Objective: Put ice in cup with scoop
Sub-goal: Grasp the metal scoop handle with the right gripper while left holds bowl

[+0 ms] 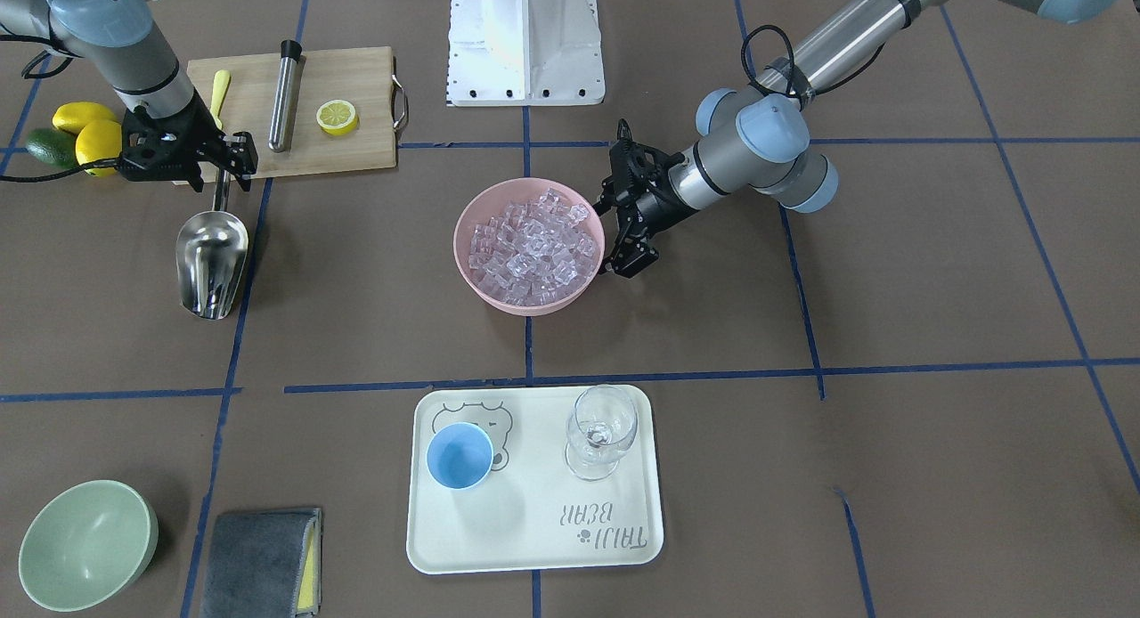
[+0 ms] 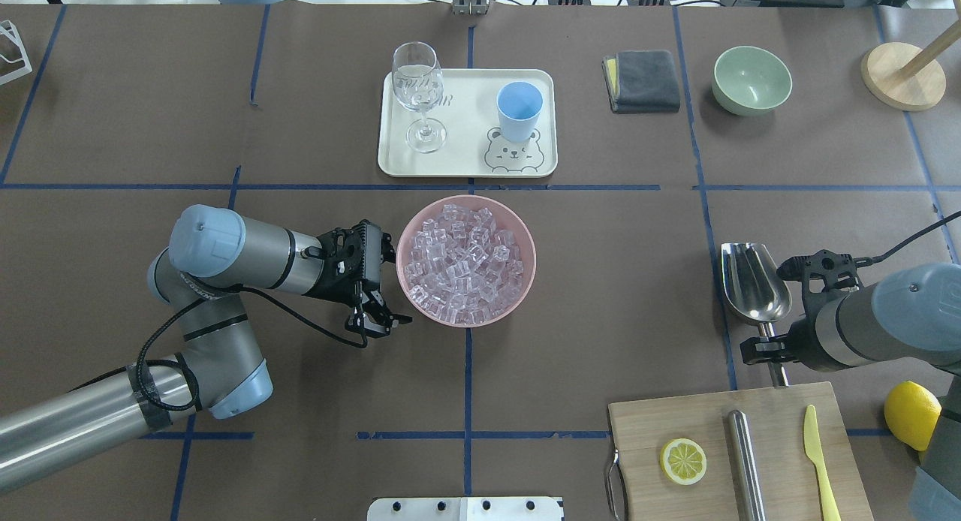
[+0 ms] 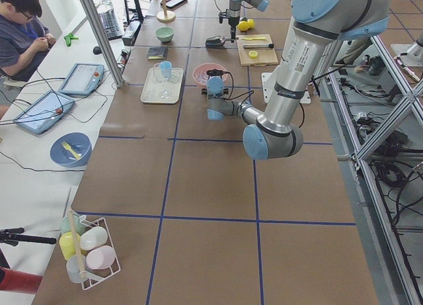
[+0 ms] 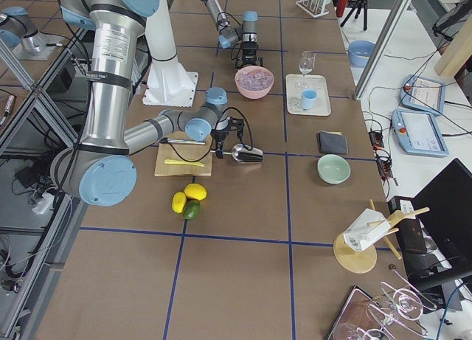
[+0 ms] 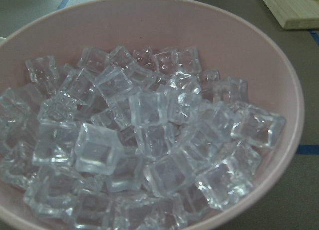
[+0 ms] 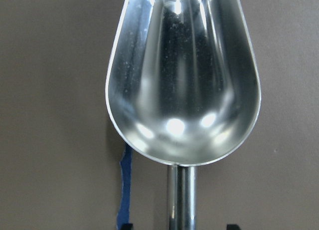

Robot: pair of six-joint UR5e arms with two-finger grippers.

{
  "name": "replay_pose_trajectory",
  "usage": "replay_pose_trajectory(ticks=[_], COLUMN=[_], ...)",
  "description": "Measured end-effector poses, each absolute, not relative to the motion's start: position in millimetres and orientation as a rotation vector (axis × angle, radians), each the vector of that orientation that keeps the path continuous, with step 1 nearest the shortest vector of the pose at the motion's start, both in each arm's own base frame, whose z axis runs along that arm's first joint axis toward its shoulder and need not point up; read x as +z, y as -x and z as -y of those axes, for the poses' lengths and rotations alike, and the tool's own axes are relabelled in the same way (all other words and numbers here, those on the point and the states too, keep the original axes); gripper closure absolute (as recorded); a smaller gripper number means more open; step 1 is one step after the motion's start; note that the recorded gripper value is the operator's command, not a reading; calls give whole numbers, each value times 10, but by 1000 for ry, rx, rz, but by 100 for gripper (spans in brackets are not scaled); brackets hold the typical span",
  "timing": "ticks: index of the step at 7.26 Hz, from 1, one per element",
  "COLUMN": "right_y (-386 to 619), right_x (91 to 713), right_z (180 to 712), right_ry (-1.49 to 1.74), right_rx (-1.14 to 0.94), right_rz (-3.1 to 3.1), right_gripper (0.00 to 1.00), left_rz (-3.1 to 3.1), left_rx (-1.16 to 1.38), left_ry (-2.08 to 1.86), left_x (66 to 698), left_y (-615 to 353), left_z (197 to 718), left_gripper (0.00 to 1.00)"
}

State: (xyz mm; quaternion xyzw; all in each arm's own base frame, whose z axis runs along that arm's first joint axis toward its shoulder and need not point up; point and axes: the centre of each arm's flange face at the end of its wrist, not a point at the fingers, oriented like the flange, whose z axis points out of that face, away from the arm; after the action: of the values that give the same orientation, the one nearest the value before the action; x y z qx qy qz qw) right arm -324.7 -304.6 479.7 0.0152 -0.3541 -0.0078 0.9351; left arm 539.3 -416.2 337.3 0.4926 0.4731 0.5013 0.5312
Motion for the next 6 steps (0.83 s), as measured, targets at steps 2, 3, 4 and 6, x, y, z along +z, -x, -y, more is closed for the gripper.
replay_pose_trajectory(ticks=[2,3,4,6], right_y=[3278,3287,3291,3291], right_x=[4816,4827,4831,4828], right_z=[3025,3022,3021,3020], right_ry=[-27,-25,-25,-26], right_rx=[-25,-28,-29,-31], right_rz=[719,718,717,717], right_gripper=[51,54,89,100], left_rz=[-1129,-1129,-1129,-1129], left_rx=[1196,1196,1196,1196], left_ry=[-1176,-1176,-1176,-1176], left_x=[3376,3376,3376,3376], left_y=[-5391,-5391,-5391,-5392], left_z=[4162,4162,4161,4160], left_gripper=[0,0,0,0])
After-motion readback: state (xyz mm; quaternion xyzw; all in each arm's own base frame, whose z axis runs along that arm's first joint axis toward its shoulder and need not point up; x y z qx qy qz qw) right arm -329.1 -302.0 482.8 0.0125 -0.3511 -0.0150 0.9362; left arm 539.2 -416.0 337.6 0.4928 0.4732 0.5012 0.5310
